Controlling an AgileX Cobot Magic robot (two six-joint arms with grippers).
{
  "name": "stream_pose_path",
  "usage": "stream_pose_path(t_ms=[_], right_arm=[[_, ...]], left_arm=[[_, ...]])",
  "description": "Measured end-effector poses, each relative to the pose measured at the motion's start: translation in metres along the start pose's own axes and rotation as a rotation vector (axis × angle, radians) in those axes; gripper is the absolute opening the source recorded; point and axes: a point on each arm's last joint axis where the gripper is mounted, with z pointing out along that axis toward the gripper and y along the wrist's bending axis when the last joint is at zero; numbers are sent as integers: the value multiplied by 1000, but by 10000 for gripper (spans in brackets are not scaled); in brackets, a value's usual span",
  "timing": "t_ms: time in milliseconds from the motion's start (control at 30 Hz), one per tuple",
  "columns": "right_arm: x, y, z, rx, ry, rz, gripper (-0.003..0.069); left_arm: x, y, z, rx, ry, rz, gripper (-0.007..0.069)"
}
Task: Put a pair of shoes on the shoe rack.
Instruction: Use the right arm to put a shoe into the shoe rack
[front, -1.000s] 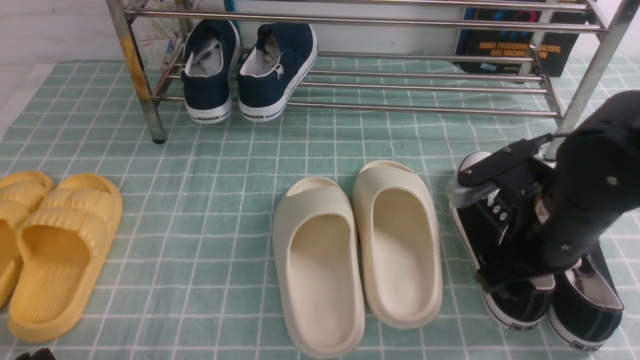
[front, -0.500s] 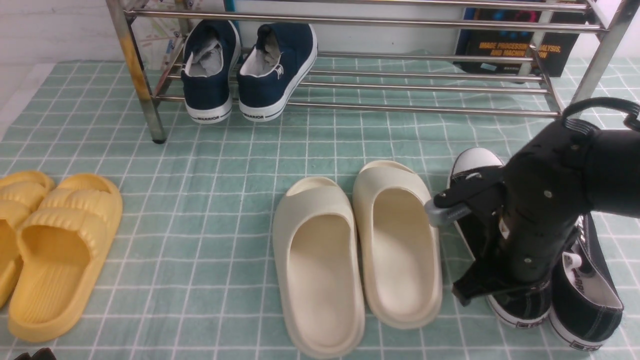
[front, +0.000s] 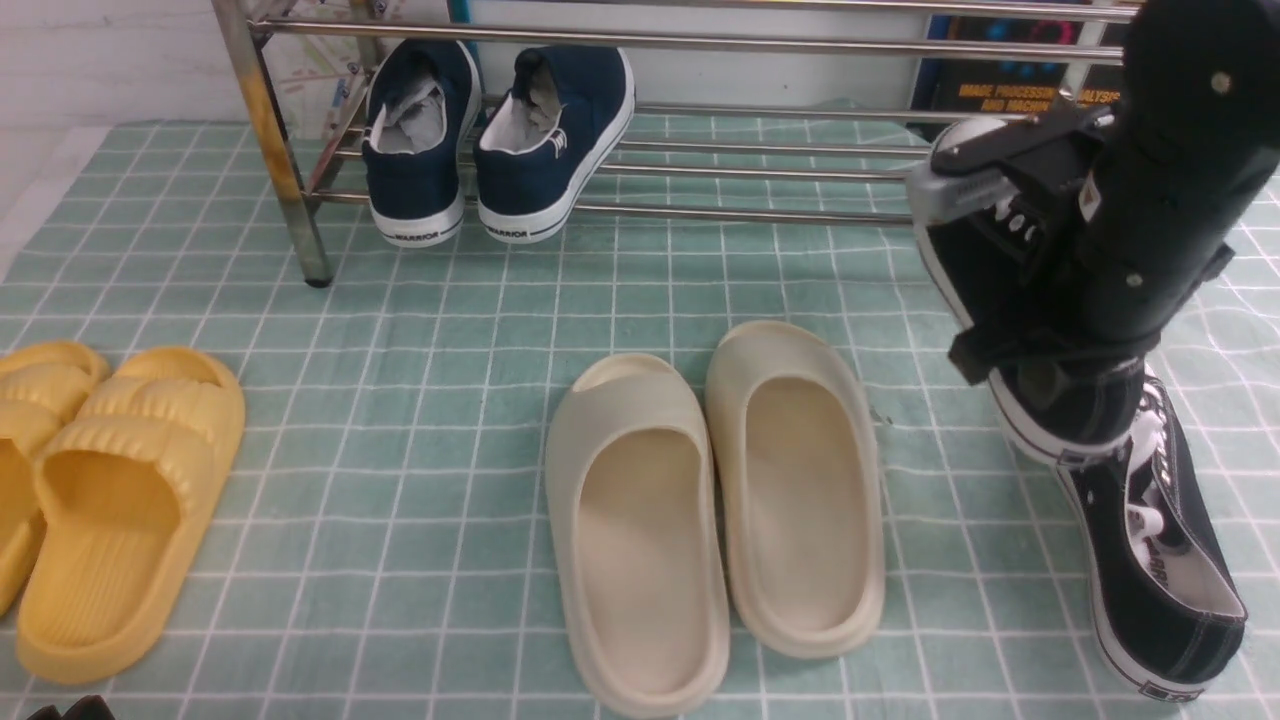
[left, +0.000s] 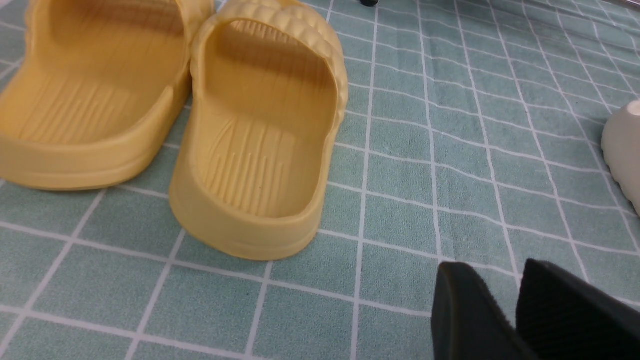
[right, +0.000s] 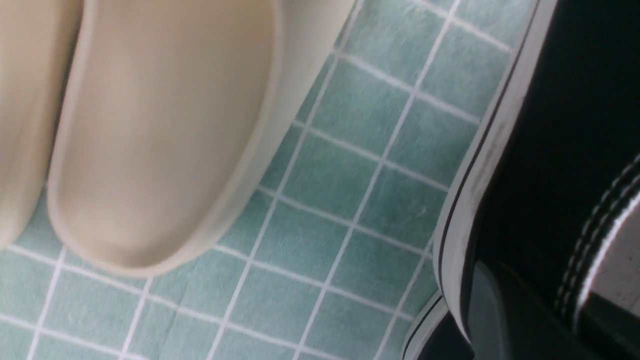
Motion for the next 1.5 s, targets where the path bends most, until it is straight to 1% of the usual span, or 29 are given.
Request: stream_pose_path(t_ms=[133, 233, 300, 433, 467, 567, 633, 700, 733, 767, 800, 833, 867, 933, 1033, 1300, 1500], right_arm=[[-28, -22, 8, -30, -19, 38, 22], [-41, -29, 12, -49, -31, 52, 22], [-59, -36, 18, -62, -47, 57, 22], [-79, -43, 24, -64, -67, 57, 22], [-90, -46, 32, -62, -71, 55, 22], [-102, -51, 38, -58, -88, 42, 22], [-116, -58, 43, -51, -121, 31, 22], [-121, -62, 48, -48, -130, 36, 22], [-128, -70, 49, -40, -158, 49, 22], [-129, -71, 51, -39, -156, 51, 22], [-134, -81, 53, -32, -176, 65, 22], [-135, -82, 52, -31, -183, 66, 22], [-137, -91, 55, -28, -195, 82, 22], [-140, -101, 61, -30, -203, 100, 22], [-140, -108, 67, -40, -201, 100, 22], [-140, -114, 67, -65, -214, 54, 22], [-141, -111, 66, -136, -236, 43, 22]], left_arm=[[0, 0, 0, 0, 0, 0, 188], [0, 0, 0, 0, 0, 0, 192], [0, 0, 0, 0, 0, 0, 196], [0, 0, 0, 0, 0, 0, 197], [0, 0, 0, 0, 0, 0, 199], [0, 0, 0, 0, 0, 0, 200], [0, 0, 0, 0, 0, 0, 202], [0, 0, 0, 0, 0, 0, 203], [0, 0, 0, 0, 0, 0, 204], [0, 0, 0, 0, 0, 0, 205], [0, 0, 0, 0, 0, 0, 206], [0, 0, 0, 0, 0, 0, 206], [0, 0, 0, 0, 0, 0, 207], [0, 0, 0, 0, 0, 0, 209], [0, 0, 0, 0, 0, 0, 214], [0, 0, 0, 0, 0, 0, 218], [0, 0, 0, 0, 0, 0, 218]])
